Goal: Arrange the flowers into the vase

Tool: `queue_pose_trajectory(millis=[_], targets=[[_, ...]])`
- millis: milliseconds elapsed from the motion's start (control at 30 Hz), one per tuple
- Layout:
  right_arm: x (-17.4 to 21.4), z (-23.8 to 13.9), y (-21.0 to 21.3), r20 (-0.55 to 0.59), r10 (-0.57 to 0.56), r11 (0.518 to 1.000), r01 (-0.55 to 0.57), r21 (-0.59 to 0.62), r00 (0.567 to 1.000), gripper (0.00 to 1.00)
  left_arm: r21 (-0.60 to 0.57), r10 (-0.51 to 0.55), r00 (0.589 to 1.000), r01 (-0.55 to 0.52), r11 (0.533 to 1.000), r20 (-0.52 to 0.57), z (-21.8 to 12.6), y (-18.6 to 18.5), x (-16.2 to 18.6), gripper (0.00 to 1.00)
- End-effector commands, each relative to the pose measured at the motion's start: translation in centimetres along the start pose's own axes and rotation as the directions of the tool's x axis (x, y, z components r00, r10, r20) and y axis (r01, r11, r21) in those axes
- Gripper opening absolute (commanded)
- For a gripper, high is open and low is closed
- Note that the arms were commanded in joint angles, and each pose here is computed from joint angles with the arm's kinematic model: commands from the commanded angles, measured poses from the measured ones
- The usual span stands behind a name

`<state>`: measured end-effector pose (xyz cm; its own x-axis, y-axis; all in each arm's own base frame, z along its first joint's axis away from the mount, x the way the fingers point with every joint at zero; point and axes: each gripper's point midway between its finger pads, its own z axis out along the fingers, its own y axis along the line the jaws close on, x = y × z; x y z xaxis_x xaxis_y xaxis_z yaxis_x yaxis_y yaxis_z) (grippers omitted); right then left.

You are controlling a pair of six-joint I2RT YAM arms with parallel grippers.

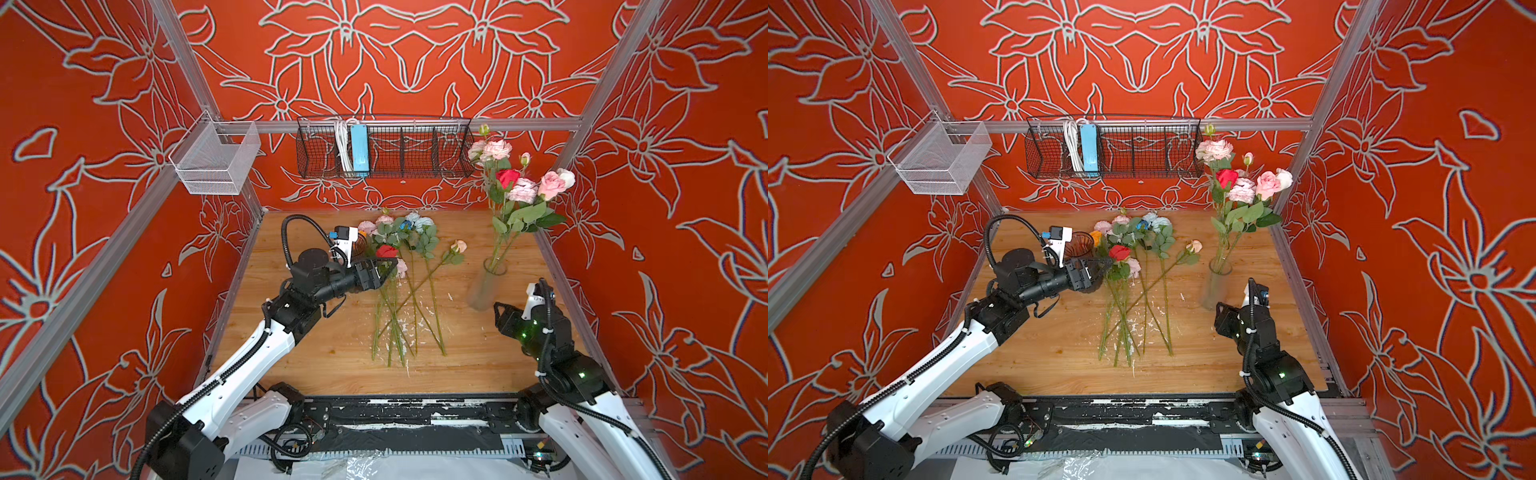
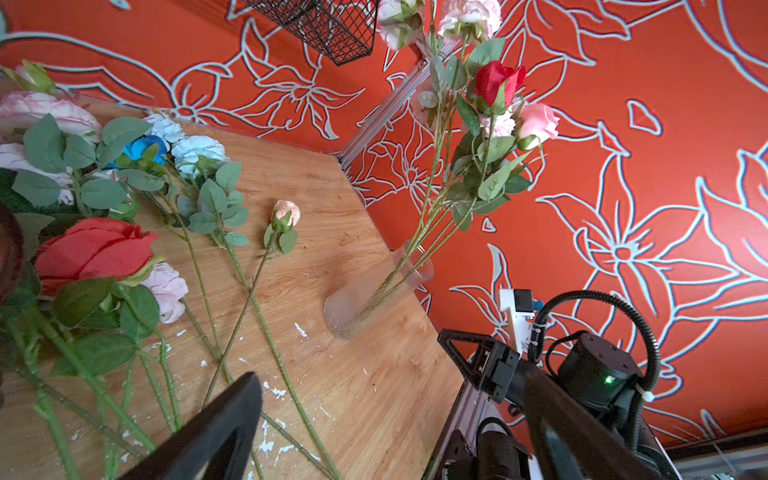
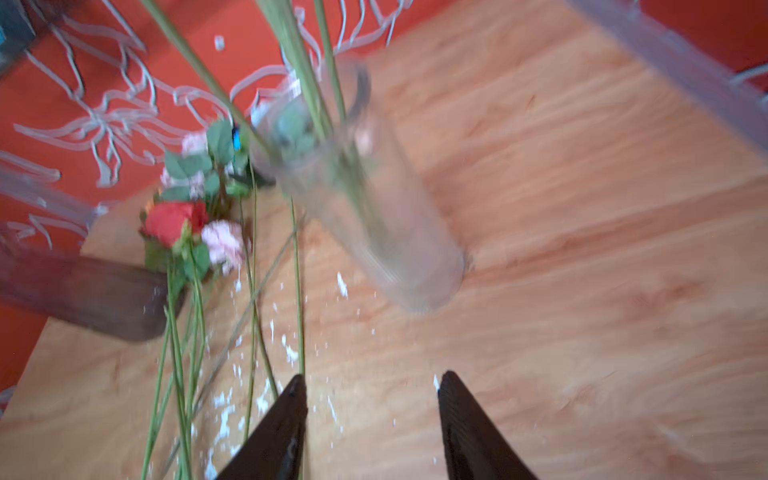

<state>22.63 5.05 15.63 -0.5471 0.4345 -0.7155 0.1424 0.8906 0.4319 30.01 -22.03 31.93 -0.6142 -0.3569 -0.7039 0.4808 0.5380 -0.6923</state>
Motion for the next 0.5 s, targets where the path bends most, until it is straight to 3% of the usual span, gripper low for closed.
queue_pose_trajectory(millis=[0,133,233,333,467], targets=[[2.9,1.0,1.3,-0.105,0.020,0.993,-0.031,-0.110,0.994,0.42,-0.106,0.012,1.000,-0.013,0.994,-0.003,0.7,1.8,-0.4,0.97],[3.7,0.7,0.0,-0.100,0.069,0.994,-0.077,-0.074,0.993,0.39,-0.137,0.043,0.998,-0.048,0.989,-0.036,1.3,2.5,0.2,0.98],[3.5,-0.2,-2.2,-0.030,0.097,0.995,-0.097,0.001,0.995,0.39,-0.222,0.141,0.981,-0.168,0.960,-0.132,2.0,2.1,0.6,0.83],[3.8,-0.6,-3.4,0.000,0.113,0.993,-0.113,0.032,0.994,0.37,-0.353,0.192,0.964,-0.248,0.902,-0.186,2.1,3.0,0.2,0.63],[4.9,-0.3,-4.5,-0.043,0.108,0.990,-0.103,0.099,0.993,0.36,-0.482,0.332,0.897,-0.438,0.759,-0.291,2.9,2.0,0.3,0.45]])
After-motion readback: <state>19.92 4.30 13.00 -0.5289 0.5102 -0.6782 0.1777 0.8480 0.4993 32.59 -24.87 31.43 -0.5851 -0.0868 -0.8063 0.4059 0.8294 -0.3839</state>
